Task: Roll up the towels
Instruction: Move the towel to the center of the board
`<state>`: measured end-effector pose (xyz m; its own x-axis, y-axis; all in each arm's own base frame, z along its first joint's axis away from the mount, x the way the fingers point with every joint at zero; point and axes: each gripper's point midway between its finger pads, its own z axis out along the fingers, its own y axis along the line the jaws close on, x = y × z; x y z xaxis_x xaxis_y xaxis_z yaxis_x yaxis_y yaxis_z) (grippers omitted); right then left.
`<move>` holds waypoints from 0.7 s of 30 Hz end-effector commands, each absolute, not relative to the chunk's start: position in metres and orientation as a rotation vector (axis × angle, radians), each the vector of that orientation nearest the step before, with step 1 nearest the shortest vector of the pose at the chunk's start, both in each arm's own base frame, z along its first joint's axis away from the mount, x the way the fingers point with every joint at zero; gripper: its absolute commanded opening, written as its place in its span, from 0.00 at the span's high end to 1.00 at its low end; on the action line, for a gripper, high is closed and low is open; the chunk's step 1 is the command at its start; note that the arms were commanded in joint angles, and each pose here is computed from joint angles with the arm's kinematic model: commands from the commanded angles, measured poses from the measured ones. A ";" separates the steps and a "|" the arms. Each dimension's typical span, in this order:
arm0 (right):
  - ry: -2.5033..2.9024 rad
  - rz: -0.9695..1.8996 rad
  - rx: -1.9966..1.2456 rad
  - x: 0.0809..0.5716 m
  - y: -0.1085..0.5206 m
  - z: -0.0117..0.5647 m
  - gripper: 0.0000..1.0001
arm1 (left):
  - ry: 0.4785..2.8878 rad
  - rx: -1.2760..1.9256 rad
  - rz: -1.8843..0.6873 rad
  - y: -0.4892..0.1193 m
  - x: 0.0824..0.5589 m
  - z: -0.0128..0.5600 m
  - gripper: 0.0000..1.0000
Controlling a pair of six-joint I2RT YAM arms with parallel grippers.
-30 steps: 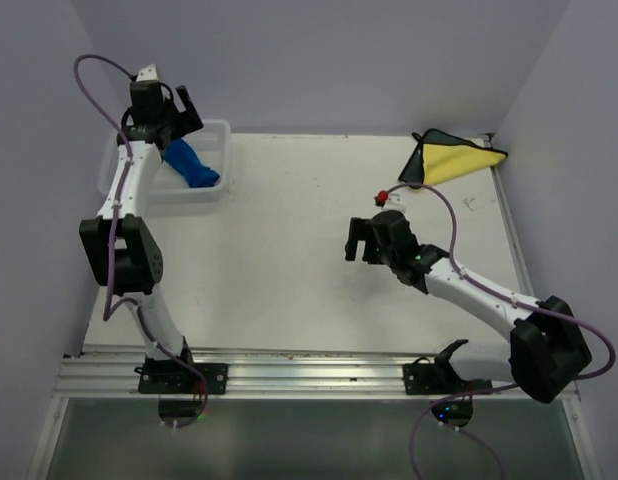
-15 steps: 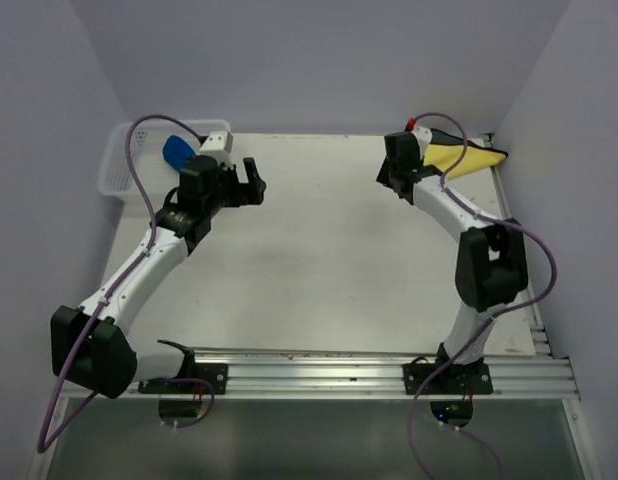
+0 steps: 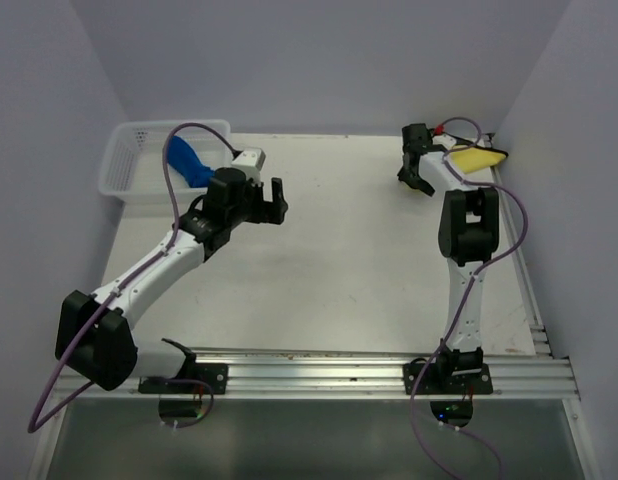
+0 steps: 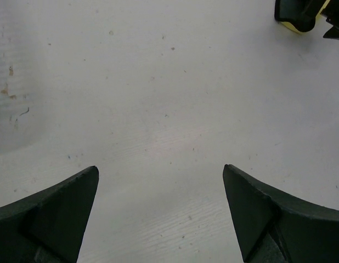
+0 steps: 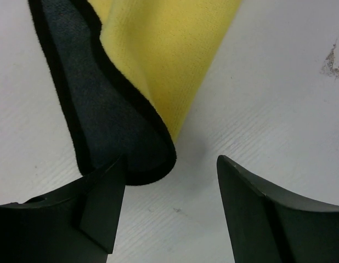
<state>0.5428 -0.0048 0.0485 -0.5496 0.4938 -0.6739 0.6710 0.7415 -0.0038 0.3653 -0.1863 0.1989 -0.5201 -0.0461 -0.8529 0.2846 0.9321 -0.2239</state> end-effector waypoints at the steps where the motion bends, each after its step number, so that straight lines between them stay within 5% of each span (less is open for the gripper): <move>1: 2.215 -0.404 0.973 0.544 -0.022 0.053 0.31 | 2.028 0.239 -0.398 -0.203 0.368 0.213 0.00; 2: 2.224 -0.383 0.979 0.545 -0.021 0.049 0.32 | 2.030 0.244 -0.395 -0.204 0.368 0.212 0.00; 5: 2.246 -0.345 0.974 0.547 -0.019 0.037 0.59 | 2.046 0.258 -0.394 -0.209 0.367 0.206 0.01; 6: 2.249 -0.333 0.970 0.548 -0.018 0.034 0.75 | 2.048 0.261 -0.400 -0.211 0.366 0.205 0.00; 10: 2.269 -0.264 0.930 0.545 -0.003 0.035 1.00 | 2.046 0.254 -0.404 -0.211 0.367 0.206 0.00; 17: 2.315 -0.063 0.787 0.497 0.069 0.076 1.00 | 2.035 0.191 -0.382 -0.202 0.364 0.213 0.00; 21: 2.420 0.045 0.676 0.425 0.140 0.059 1.00 | 2.038 0.161 -0.387 -0.199 0.362 0.216 0.00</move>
